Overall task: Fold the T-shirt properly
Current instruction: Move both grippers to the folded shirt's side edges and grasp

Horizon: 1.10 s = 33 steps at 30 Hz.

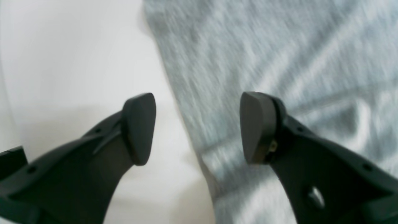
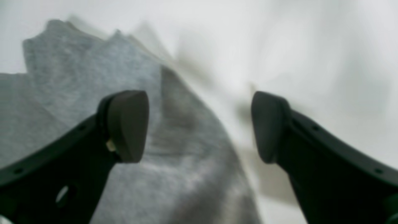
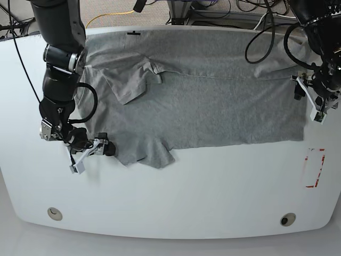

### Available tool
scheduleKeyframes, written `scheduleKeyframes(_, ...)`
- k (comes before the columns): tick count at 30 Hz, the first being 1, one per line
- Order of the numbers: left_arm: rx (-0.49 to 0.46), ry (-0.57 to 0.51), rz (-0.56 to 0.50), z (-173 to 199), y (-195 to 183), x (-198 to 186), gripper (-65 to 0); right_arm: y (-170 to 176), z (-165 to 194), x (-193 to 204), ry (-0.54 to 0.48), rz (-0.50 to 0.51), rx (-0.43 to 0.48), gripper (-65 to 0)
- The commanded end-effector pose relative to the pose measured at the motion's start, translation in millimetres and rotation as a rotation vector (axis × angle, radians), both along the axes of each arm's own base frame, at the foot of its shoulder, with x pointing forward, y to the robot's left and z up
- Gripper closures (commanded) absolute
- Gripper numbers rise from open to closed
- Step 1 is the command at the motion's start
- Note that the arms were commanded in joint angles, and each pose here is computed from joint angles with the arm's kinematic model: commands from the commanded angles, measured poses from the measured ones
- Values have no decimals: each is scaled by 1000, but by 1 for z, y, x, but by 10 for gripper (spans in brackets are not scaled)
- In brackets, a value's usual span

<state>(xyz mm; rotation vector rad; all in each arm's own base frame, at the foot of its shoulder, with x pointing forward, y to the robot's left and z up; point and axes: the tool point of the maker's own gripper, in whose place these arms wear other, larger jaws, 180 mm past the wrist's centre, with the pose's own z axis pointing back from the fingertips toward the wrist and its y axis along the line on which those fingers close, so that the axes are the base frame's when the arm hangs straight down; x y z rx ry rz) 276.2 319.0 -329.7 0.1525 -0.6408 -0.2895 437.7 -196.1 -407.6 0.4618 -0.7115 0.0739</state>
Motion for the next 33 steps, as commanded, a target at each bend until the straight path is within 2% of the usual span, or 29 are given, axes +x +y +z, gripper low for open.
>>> scheduleKeyframes(1,-3,-45,4,12,7,13,-390,12,4,4,2,32,1,-488)
scheduleKeyframes(3,-22,-46,15,10,9,19,-390,19,-2,-1,14,38,12,-488)
scheduleKeyframes(8,-117,-122,146,19,21,52,-396,34,-5,-2,16,52,32,-488)
scheduleKeyframes(11,-183,-164,229,20,29,69,-479,38,-6,-2,16,55,38,-461)
scheduleKeyframes(13,-222,-208,291,22,35,79,-536,38,-6,-2,16,55,38,-400)
scheduleKeyframes(17,-284,-263,411,13,48,88,-600,38,-6,-2,16,55,38,-241)
scheduleKeyframes(20,-323,-282,447,6,52,98,-615,36,-4,-1,13,53,36,-125)
scheduleKeyframes(23,-352,-251,476,-8,57,100,-615,36,-4,-1,15,54,33,-52)
scheduleKeyframes(27,-387,-247,503,-21,62,105,-617,35,-4,-1,15,55,32,-41)
scheduleKeyframes(33,-390,-209,471,-38,54,115,-617,33,-4,-1,16,52,30,-41)
